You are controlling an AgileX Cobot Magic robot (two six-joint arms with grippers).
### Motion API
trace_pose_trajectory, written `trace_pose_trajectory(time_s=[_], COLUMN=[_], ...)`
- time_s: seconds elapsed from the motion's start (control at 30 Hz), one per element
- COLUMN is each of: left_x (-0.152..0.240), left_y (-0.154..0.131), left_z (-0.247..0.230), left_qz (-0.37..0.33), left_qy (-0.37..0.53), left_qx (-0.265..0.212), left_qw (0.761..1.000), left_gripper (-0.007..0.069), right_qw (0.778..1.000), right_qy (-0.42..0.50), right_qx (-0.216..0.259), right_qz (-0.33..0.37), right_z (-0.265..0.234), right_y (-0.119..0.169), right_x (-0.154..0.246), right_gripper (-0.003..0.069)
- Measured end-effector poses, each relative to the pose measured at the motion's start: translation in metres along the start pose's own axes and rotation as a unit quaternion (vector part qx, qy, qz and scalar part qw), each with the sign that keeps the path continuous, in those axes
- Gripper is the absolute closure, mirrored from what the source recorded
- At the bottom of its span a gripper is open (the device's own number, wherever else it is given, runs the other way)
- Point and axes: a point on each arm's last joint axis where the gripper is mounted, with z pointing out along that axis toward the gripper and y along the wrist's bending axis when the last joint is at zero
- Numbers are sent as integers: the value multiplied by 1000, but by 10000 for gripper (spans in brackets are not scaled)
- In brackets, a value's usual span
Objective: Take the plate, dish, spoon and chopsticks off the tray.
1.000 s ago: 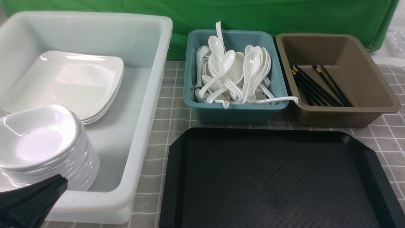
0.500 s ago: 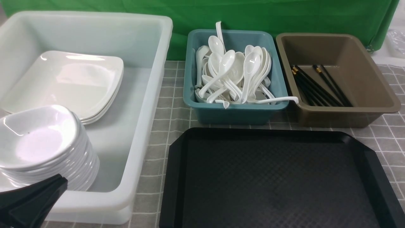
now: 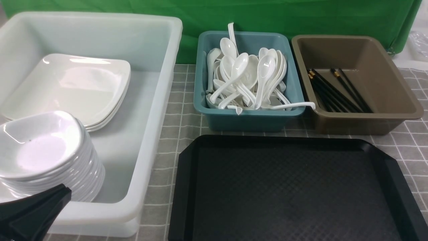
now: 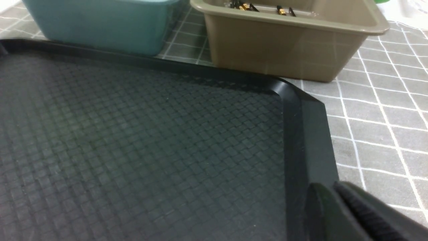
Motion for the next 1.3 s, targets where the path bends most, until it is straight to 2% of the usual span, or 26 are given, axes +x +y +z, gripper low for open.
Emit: trace_pose_trajectory(time_s=[0.17, 0.33, 0.37, 0.43, 0.53, 0.63, 1.3], left_x=[-2, -2, -2, 15, 40, 59, 60], left_y=[5, 20, 20, 21, 17, 12, 12], left_z=[-1, -15, -15, -20, -20, -20, -21], left_qz=[-2, -78, -78, -93, -111, -139, -144], left_qy=[-14, -45, -47, -41, -24, 26, 25], left_qx=[-28, -152, -153, -204, -231, -232, -236], left_qw=[1000, 984, 984, 974, 966, 962, 961], left_gripper=[621, 621, 621, 621, 621, 621, 621], right_qw=[1000, 1000, 1000, 1000, 1000, 1000, 1000], right_qy=[0, 0, 0, 0, 0, 0, -1], right_qx=[0, 0, 0, 0, 0, 0, 0], right_qz=[0, 0, 0, 0, 0, 0, 0], right_z=[0, 0, 0, 0, 0, 0, 0], right_y=[0, 0, 0, 0, 0, 0, 0], right_x=[0, 0, 0, 0, 0, 0, 0], right_gripper=[579, 568, 568, 567, 565, 556, 495])
